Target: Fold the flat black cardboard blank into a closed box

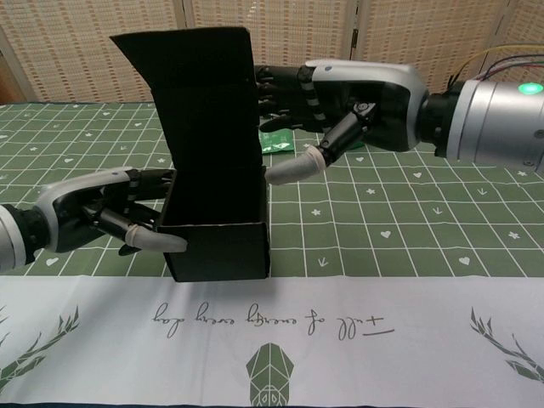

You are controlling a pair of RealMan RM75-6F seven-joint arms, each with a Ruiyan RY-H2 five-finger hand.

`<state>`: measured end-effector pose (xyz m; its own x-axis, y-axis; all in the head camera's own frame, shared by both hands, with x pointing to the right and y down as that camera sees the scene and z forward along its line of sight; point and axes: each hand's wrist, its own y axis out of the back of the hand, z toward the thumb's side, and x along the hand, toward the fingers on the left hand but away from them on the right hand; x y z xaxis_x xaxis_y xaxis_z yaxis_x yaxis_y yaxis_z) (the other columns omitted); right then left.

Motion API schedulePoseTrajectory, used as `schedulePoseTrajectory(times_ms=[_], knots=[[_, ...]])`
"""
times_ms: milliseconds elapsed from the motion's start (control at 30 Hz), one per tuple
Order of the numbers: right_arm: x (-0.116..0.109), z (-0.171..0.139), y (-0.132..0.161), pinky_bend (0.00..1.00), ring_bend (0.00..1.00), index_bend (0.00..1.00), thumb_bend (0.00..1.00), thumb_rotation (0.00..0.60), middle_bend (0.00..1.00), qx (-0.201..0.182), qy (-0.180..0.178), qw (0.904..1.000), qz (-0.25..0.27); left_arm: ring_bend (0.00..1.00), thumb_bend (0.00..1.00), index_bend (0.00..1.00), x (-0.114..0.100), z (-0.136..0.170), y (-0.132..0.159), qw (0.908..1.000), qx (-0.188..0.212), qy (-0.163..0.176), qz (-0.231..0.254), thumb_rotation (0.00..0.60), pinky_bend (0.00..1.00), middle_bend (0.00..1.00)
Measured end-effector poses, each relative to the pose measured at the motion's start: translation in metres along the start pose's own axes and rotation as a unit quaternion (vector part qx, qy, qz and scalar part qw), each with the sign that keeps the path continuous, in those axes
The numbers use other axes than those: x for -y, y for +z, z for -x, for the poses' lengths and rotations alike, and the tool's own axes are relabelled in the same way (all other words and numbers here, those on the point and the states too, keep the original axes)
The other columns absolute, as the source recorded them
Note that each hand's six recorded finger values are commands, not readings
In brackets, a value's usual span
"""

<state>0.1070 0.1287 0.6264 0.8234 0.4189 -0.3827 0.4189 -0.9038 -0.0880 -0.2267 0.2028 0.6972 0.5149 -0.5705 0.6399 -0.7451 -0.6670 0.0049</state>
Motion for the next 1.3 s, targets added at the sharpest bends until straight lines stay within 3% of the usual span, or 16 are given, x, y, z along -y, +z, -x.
schedulePoseTrajectory(times_ms=[300,800,1100,1300], knots=[[0.014,-0.006,0.007,0.01,0.0,0.0,0.0,0.6,0.0,-0.008,0.035,0.9993,0.008,0.67,0.02,0.28,-0.002,-0.001,-0.004,1.0,-0.008,0.002,-0.004,0.6,0.81,0.32],[0.02,-0.018,0.006,0.01,0.0,0.0,0.0,0.6,0.01,0.032,0.069,0.994,-0.079,0.67,0.02,0.28,-0.003,-0.007,-0.011,0.9996,-0.013,0.011,-0.023,0.6,0.81,0.32],[0.025,-0.023,0.004,0.01,0.0,0.0,0.0,0.6,0.02,0.049,0.082,0.9815,-0.166,0.67,0.02,0.27,-0.003,-0.007,-0.016,0.9995,-0.021,0.019,-0.015,0.6,0.81,0.32],[0.033,-0.026,0.003,0.01,0.0,0.0,0.0,0.6,0.02,0.048,0.092,0.9647,-0.242,0.67,0.02,0.27,-0.003,-0.004,-0.018,0.9994,-0.025,0.022,-0.005,0.6,0.81,0.32]])
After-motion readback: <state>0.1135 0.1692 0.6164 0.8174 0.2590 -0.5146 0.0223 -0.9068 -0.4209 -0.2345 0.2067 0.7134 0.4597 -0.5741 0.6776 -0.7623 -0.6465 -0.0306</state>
